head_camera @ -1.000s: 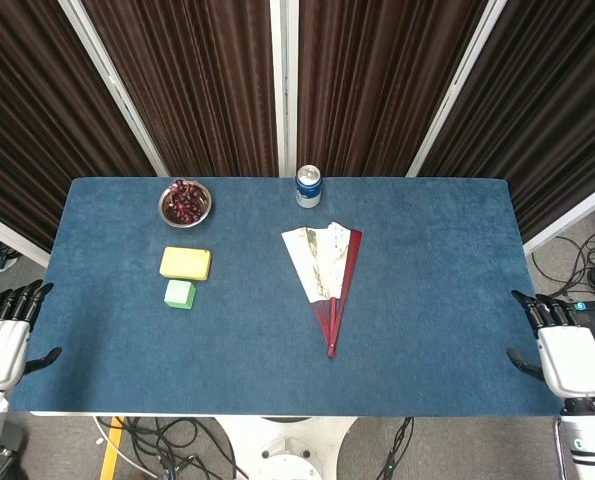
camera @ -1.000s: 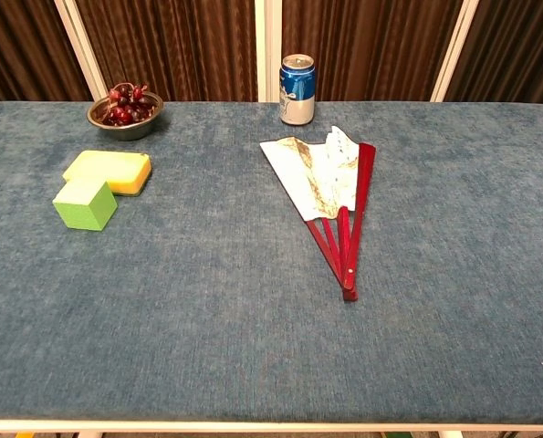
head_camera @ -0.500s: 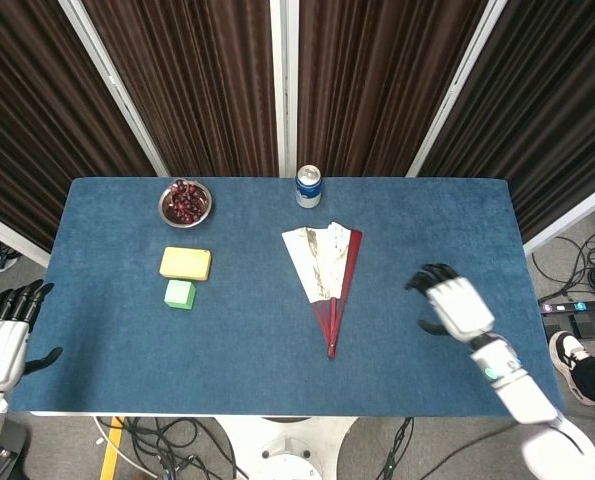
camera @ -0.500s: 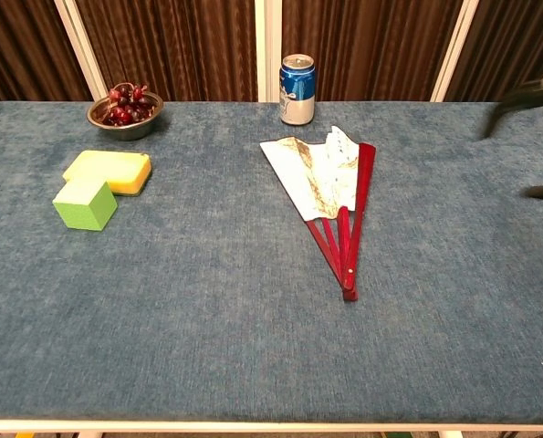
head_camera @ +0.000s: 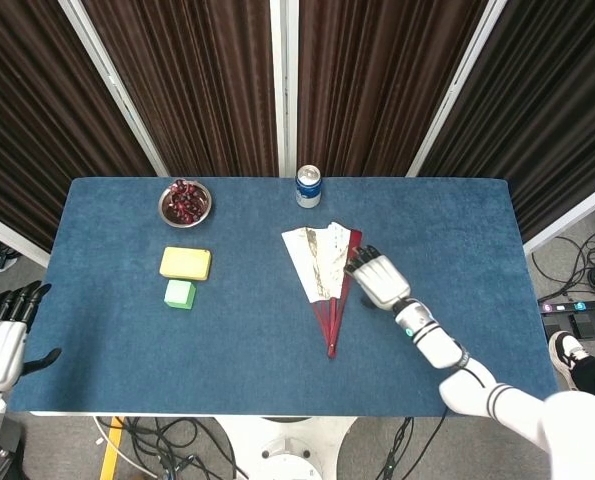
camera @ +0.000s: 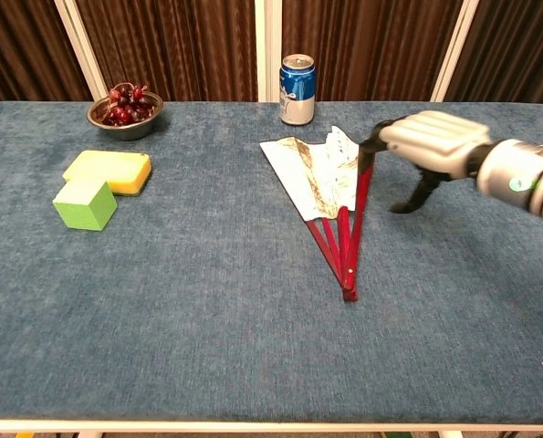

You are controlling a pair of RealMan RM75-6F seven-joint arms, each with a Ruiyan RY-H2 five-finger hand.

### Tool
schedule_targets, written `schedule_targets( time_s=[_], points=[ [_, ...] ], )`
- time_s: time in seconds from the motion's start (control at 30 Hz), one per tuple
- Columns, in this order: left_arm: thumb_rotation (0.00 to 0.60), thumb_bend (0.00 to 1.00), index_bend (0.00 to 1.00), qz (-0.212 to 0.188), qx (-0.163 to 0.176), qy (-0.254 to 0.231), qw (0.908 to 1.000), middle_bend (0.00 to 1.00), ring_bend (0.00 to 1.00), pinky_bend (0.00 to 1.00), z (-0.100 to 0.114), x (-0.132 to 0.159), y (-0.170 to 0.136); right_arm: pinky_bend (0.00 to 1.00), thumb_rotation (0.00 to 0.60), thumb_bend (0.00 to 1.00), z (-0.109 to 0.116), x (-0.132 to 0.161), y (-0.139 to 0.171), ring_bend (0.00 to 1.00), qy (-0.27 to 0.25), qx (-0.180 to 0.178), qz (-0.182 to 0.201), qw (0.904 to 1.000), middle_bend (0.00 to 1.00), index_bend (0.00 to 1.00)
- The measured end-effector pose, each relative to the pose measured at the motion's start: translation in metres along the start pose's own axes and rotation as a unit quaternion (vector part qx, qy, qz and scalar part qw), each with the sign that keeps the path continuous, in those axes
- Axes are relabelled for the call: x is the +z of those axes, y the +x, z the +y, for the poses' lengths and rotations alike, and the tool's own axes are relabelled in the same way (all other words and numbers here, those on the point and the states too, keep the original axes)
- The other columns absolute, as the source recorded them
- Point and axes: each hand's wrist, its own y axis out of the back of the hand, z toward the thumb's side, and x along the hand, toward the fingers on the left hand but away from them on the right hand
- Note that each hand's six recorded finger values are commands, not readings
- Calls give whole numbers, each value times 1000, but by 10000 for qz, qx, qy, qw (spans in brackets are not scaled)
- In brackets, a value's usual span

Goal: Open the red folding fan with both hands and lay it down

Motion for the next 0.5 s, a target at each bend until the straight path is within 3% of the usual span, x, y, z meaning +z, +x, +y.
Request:
schedule_targets(
  time_s=[0.4,0.5],
  points=[
    [600,187,162,68,-92,-166,9998,195,148,131,-2,-3,-2,80,600,163,-13,23,-26,105,165,-179,253,9994,318,404],
    [600,187,162,82,-109,-197,9997,195,147,131,-3,-3,-2,72,600,214,-16,24,-26,113,167,-250,257,9992,337,432]
  ],
)
